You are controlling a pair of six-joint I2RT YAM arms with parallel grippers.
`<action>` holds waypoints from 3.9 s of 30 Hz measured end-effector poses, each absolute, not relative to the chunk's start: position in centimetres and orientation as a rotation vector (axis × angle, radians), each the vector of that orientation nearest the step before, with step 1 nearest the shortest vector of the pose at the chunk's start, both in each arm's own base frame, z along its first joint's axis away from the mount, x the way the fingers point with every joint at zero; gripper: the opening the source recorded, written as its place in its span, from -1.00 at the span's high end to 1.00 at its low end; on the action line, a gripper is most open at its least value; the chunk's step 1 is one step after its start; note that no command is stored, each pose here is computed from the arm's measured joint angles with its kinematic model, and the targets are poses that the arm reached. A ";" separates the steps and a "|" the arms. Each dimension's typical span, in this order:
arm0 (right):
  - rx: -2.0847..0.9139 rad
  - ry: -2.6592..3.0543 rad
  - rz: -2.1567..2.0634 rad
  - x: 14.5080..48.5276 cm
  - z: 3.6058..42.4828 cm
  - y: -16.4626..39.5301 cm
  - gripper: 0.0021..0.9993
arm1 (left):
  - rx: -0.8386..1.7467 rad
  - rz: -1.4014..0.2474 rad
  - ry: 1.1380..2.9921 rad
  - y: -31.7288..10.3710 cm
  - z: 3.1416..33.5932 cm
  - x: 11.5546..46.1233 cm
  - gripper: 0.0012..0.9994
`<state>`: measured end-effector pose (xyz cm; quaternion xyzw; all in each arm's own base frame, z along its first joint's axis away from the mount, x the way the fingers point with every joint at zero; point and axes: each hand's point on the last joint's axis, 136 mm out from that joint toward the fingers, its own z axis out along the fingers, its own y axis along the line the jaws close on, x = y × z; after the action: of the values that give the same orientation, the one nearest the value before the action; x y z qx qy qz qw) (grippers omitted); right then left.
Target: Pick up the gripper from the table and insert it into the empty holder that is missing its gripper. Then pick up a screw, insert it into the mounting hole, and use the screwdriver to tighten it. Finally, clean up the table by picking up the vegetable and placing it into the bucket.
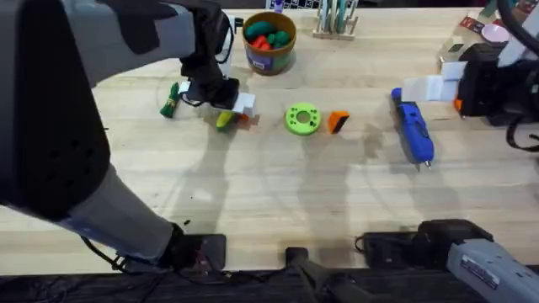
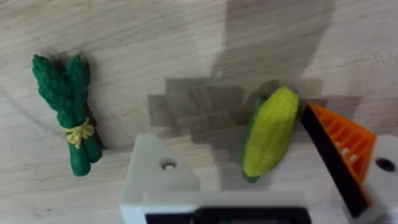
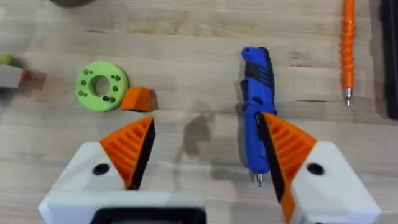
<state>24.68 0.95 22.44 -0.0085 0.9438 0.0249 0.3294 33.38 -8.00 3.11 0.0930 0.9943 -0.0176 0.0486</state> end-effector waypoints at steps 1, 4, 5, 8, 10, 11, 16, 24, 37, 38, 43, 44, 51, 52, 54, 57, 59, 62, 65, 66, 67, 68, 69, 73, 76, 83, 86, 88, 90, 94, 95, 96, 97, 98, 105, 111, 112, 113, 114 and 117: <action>-0.022 2.469 0.065 24.7 22.4 1.0 -0.98 | 0.284 -0.056 3.031 -8.0 3.1 33.4 -0.93; -0.022 2.470 0.065 24.7 22.4 1.0 -0.98 | 0.283 -0.076 3.034 -8.3 3.1 33.3 -0.63; -0.022 2.470 0.065 24.7 22.4 1.0 -0.98 | 0.284 -0.081 3.035 -8.3 3.1 33.3 -0.51; -0.022 2.469 0.065 24.7 22.4 1.0 -0.98 | 0.284 -0.095 3.035 -8.5 3.1 33.2 0.11; -0.022 2.469 0.065 24.7 22.4 1.0 -0.98 | 0.286 -0.111 3.034 -8.7 3.1 33.3 0.68; -0.022 2.469 0.065 24.7 22.4 1.0 -0.98 | 0.291 -0.113 3.032 -8.8 3.2 33.3 0.92; -0.022 2.469 0.065 24.7 22.4 1.0 -0.98 | 0.290 -0.114 3.030 -8.8 3.2 33.3 1.00; -0.022 2.469 0.065 24.7 22.4 1.0 -0.98 | 0.290 -0.114 3.028 -8.8 3.2 33.4 1.00; -0.022 2.469 0.066 24.7 22.4 1.0 -0.99 | 0.215 -0.107 3.001 -9.0 9.7 35.3 1.00; -0.022 2.469 0.066 24.7 22.4 1.0 -0.98 | 0.206 -0.108 2.986 -9.0 10.5 35.3 1.00; -0.022 2.469 0.066 24.7 22.4 1.0 -0.98 | 0.141 -0.135 2.879 -8.6 16.1 33.8 1.00; -0.022 2.469 0.066 24.7 22.4 1.0 -0.98 | 0.130 -0.139 2.858 -8.5 17.2 33.4 1.00; -0.023 2.469 0.068 24.7 22.4 1.0 -0.98 | 0.092 -0.153 2.767 -7.7 21.7 30.9 1.00; -0.023 2.469 0.068 24.7 22.4 1.0 -0.98 | 0.091 -0.151 2.763 -7.6 21.9 30.6 1.00; -0.023 2.470 0.068 24.7 22.4 1.0 -0.98 | 0.087 -0.152 2.757 -7.5 22.3 30.3 1.00; -0.023 2.469 0.068 24.7 22.4 1.0 -0.98 | 0.084 -0.155 2.748 -7.5 22.6 30.1 1.00; -0.023 2.469 0.068 24.7 22.4 1.0 -0.98 | 0.082 -0.155 2.748 -7.5 22.7 29.9 1.00; -0.023 2.469 0.068 24.7 22.4 1.0 -0.98 | 0.082 -0.152 2.752 -7.4 22.6 29.8 0.50; -0.023 2.469 0.068 24.7 22.4 1.0 -0.98 | 0.081 -0.150 2.758 -7.4 22.6 29.7 -0.44; -0.023 2.469 0.068 24.7 22.4 1.0 -0.98 | 0.081 -0.149 2.759 -7.4 22.6 29.7 -0.79; -0.023 2.470 0.068 24.7 22.4 1.0 -0.98 | 0.073 -0.151 2.759 -7.4 22.6 29.7 -0.91; -0.023 2.469 0.068 24.7 22.4 1.0 -0.98 | 0.072 -0.150 2.758 -7.4 22.6 29.7 -0.96; -0.023 2.470 0.068 24.7 22.4 1.0 -0.98 | 0.071 -0.150 2.757 -7.3 22.6 29.7 -0.97; -0.023 2.469 0.068 24.7 22.4 1.0 -0.98 | 0.070 -0.152 2.729 -7.2 23.4 29.4 -0.97; -0.023 2.471 0.068 24.7 22.4 1.0 -0.98 | 0.069 -0.161 2.684 -7.1 24.7 28.8 -0.97; -0.022 2.517 0.070 23.8 21.7 1.0 -0.98 | 0.121 -0.168 2.558 -6.7 27.9 27.3 -0.97; -0.020 2.574 0.071 22.6 20.9 1.0 -0.98 | 0.152 -0.170 2.475 -6.5 29.8 26.4 -0.97; -0.020 2.598 0.071 22.1 20.6 1.0 -0.98 | 0.157 -0.162 2.480 -6.1 30.0 25.4 -0.97; -0.019 2.623 0.072 21.6 20.3 1.0 -0.98 | 0.156 -0.141 2.515 -5.6 29.6 24.1 -0.97; -0.017 2.673 0.073 20.5 19.8 1.0 -0.98 | 0.151 -0.107 2.530 -5.1 29.4 23.4 -0.97; -0.017 2.683 0.073 20.2 19.6 1.0 -0.98 | 0.148 -0.096 2.530 -4.9 29.4 23.4 -0.97; -0.017 2.692 0.074 20.0 19.5 1.0 -0.98 | 0.144 -0.083 2.529 -4.8 29.4 23.5 -0.97; -0.016 2.704 0.074 19.8 19.4 1.0 -0.98 | 0.140 -0.068 2.529 -4.6 29.4 23.6 -0.97; -0.016 2.716 0.074 19.5 19.3 1.0 -0.98 | 0.136 -0.056 2.527 -4.4 29.4 23.6 -0.97; -0.014 2.776 0.075 18.2 18.7 1.0 -0.98 | 0.108 0.047 2.516 -3.0 29.6 23.8 -0.97; -0.013 2.799 0.076 17.6 18.5 1.0 -0.98 | 0.017 0.063 2.393 -1.4 31.5 24.1 -0.97; -0.013 2.800 0.076 17.6 18.5 1.0 -0.98 | -0.008 0.064 2.361 -0.9 31.8 23.9 -0.97; -0.013 2.800 0.076 17.6 18.5 1.0 -0.98 | -0.035 0.065 2.325 -0.4 32.1 23.6 -0.97; -0.013 2.800 0.076 17.6 18.5 1.0 -0.98 | -0.057 0.066 2.297 0.0 32.3 23.3 -0.97; -0.013 2.801 0.076 17.6 18.5 1.0 -0.98 | -0.108 0.053 2.204 0.8 32.2 22.5 -0.97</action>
<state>17.59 0.97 18.52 -0.0047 0.9852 0.0267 0.1692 22.52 0.83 32.19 -0.0436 0.8915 0.0213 0.4504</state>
